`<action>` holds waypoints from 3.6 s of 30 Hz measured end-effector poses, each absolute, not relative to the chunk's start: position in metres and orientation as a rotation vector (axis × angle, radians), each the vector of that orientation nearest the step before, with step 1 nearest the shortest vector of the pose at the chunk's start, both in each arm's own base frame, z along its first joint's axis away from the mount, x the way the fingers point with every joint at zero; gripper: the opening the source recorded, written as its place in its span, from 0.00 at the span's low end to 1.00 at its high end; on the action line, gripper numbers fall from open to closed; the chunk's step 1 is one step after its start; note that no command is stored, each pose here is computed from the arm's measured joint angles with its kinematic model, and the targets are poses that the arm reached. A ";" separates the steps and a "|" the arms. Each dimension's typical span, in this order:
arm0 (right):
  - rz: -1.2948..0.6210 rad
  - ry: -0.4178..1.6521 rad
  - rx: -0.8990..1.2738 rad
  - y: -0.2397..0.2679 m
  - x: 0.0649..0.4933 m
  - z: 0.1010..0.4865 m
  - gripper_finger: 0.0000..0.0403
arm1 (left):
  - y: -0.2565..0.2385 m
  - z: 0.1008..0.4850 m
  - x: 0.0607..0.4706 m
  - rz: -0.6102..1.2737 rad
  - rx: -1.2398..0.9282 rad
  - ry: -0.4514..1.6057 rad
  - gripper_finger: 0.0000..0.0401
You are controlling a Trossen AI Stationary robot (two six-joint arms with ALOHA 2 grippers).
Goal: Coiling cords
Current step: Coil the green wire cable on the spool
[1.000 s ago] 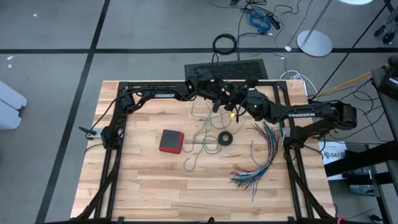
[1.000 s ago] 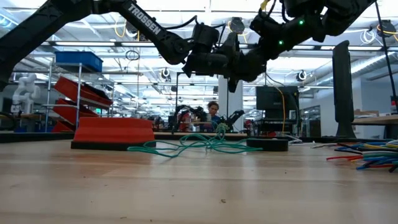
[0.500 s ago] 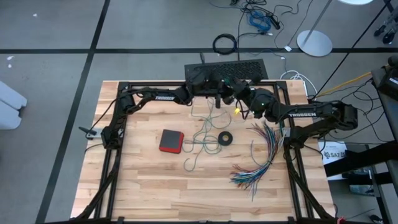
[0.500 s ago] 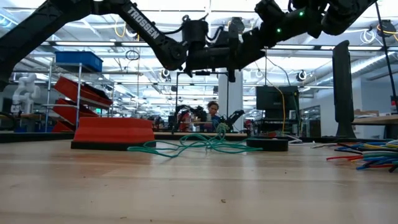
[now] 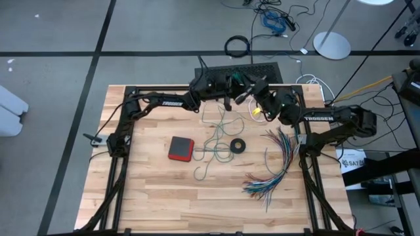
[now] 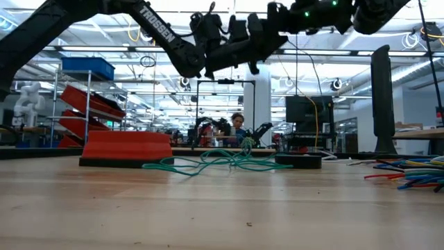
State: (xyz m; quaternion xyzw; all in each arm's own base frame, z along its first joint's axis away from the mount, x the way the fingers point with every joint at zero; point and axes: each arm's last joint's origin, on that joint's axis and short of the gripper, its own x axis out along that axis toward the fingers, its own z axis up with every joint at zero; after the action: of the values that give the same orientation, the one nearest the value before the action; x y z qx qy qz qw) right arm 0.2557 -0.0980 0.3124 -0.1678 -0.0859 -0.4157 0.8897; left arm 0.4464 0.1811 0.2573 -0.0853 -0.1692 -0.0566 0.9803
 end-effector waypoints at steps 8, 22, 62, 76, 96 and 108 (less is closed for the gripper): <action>-0.775 -0.298 -0.316 -0.099 0.270 0.342 0.00 | 0.177 0.293 0.426 -0.065 0.037 -0.324 0.00; -0.616 -0.499 -0.170 -0.096 0.272 0.378 0.00 | 0.159 0.344 0.344 0.126 0.324 -0.347 0.00; -0.473 -0.622 0.112 -0.096 0.260 0.247 0.00 | 0.174 0.242 0.323 -0.211 0.094 0.051 0.09; -0.354 -0.647 0.059 -0.096 0.265 0.259 0.00 | 0.154 0.168 0.364 -0.268 -0.061 -0.258 0.17; -0.285 -0.675 0.052 -0.085 0.273 0.269 0.00 | 0.133 0.161 0.401 -0.138 0.035 -0.217 0.35; -0.284 -0.675 0.053 -0.085 0.273 0.269 0.00 | 0.129 0.170 0.414 -0.156 0.016 -0.201 0.35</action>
State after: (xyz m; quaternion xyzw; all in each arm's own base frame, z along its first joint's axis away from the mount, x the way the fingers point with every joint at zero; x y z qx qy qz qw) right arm 0.2729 -0.0854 0.2691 0.0258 -0.3301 -0.1387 0.9334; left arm 0.4141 0.1293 0.1703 0.0082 -0.1002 -0.0779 0.9919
